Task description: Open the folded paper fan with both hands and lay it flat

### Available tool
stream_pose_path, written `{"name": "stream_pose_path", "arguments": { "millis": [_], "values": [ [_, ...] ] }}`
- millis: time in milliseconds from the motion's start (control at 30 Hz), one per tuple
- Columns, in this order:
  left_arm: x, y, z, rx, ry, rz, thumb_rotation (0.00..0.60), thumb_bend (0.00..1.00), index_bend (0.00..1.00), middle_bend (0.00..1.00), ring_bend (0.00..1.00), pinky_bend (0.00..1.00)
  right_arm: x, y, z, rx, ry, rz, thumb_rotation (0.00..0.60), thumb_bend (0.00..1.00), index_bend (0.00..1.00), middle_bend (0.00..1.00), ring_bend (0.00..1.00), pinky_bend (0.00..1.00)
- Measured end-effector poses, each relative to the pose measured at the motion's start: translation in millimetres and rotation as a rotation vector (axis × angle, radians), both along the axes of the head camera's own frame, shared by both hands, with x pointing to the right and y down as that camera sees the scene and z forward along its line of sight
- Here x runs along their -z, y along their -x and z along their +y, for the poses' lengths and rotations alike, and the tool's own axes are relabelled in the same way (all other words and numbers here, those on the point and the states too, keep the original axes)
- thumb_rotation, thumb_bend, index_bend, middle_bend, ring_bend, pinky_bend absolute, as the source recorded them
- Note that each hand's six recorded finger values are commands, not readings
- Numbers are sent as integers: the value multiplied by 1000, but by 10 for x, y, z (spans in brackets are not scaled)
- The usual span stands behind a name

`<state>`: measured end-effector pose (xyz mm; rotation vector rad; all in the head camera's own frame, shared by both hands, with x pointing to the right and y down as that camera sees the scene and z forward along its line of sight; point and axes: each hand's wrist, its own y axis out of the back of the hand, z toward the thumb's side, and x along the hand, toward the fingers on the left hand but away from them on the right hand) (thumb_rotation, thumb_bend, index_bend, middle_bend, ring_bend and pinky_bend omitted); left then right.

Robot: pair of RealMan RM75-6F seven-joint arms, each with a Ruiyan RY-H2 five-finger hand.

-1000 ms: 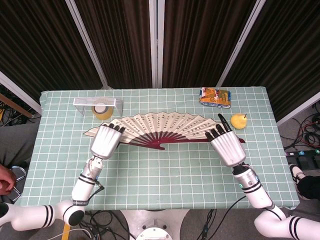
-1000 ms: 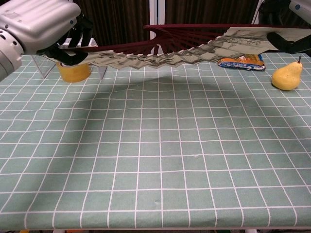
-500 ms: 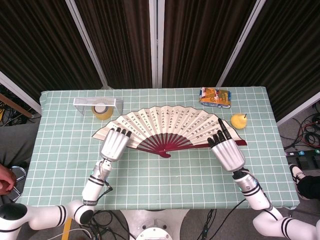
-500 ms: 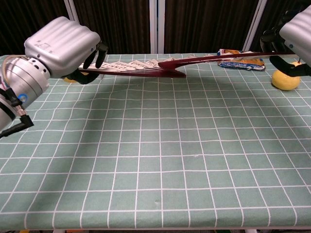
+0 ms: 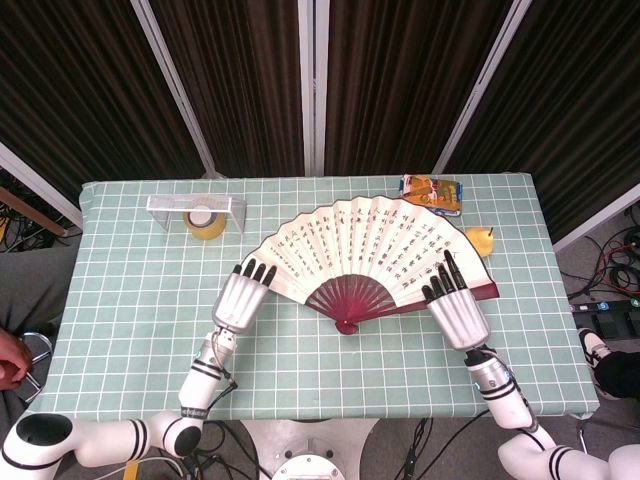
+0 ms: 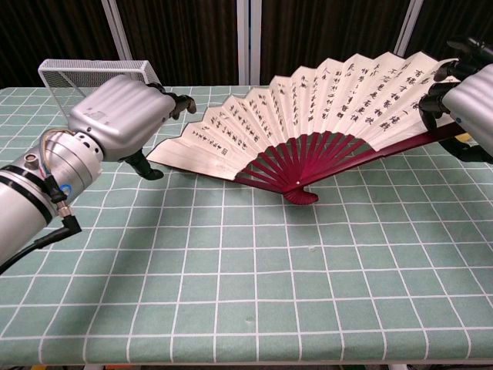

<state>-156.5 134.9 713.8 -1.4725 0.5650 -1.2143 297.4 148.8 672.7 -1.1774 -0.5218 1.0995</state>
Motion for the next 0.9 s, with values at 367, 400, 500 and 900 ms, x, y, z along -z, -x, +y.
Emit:
{"name": "stream_pose_path", "arguments": {
  "millis": [367,400,500,900],
  "values": [
    [47,65,-62,19,40,54,600,0,94,137,81,301,-113,-224,212,-189,218,1,600,0,0,0,0,0],
    [60,95,-82,29,46,65,600,0,94,137,81,301,-109,-251,219,-207,243,2,600,0,0,0,0,0],
    [103,197,-134,59,66,99,600,0,94,137,80,301,-68,-326,207,-244,294,-2,600,0,0,0,0,0],
    [435,1073,-492,267,121,254,600,0,94,137,81,298,-58,-601,130,-386,586,-49,600,0,0,0,0,0]
  ]
}}
